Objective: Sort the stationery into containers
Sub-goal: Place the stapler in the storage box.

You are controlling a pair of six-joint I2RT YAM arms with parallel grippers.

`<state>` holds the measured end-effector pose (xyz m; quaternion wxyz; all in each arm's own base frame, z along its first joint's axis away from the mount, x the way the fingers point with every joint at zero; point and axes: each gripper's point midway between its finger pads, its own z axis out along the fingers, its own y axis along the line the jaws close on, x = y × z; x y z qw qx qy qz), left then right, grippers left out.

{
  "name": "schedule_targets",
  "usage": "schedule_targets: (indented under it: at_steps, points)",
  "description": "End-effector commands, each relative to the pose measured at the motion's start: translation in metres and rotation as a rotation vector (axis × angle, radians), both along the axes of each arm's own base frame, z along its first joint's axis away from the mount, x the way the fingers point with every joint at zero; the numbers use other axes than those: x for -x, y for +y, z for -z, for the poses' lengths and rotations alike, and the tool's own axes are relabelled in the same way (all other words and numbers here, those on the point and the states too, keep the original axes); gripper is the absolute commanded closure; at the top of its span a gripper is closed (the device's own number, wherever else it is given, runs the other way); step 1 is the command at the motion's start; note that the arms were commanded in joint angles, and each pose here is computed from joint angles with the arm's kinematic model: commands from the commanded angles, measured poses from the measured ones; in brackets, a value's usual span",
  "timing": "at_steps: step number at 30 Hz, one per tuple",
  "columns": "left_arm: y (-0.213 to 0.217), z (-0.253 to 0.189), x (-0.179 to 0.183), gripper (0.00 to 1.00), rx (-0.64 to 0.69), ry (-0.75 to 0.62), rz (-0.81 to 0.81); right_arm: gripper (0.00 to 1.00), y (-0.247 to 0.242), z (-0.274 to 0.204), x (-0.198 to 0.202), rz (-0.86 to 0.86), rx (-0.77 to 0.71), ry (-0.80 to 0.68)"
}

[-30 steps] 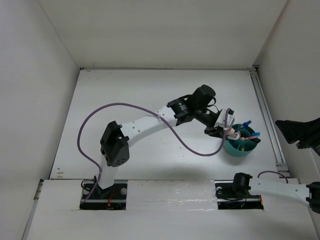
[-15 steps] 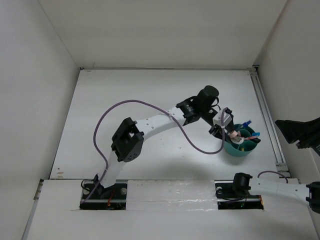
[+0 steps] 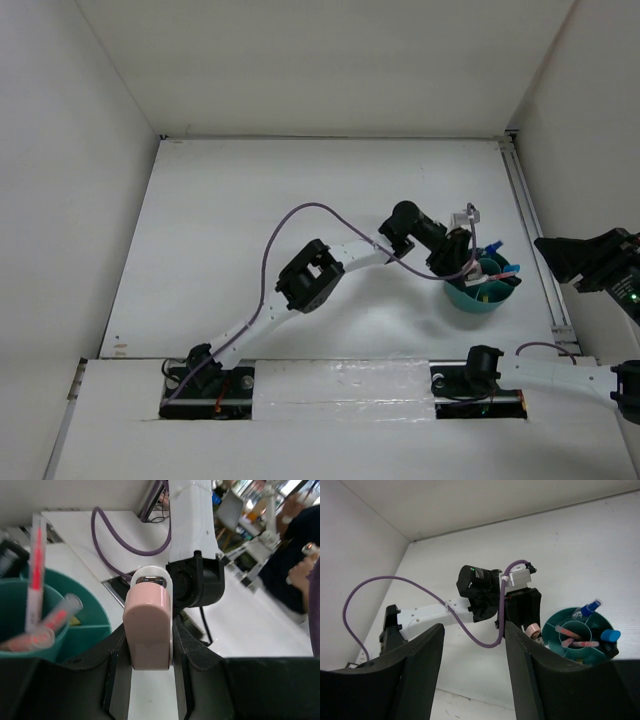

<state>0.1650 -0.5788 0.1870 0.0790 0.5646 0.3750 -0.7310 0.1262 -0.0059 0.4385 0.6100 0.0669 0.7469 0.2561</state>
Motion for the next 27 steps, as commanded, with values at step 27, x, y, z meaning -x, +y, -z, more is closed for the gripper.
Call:
schedule_targets:
  at_steps: [27]
  points:
    - [0.029, -0.079, 0.018, 1.0, 0.631, -0.538, 0.058, 0.43, 0.006, 0.005, 0.001, -0.029, 0.005, 0.006]
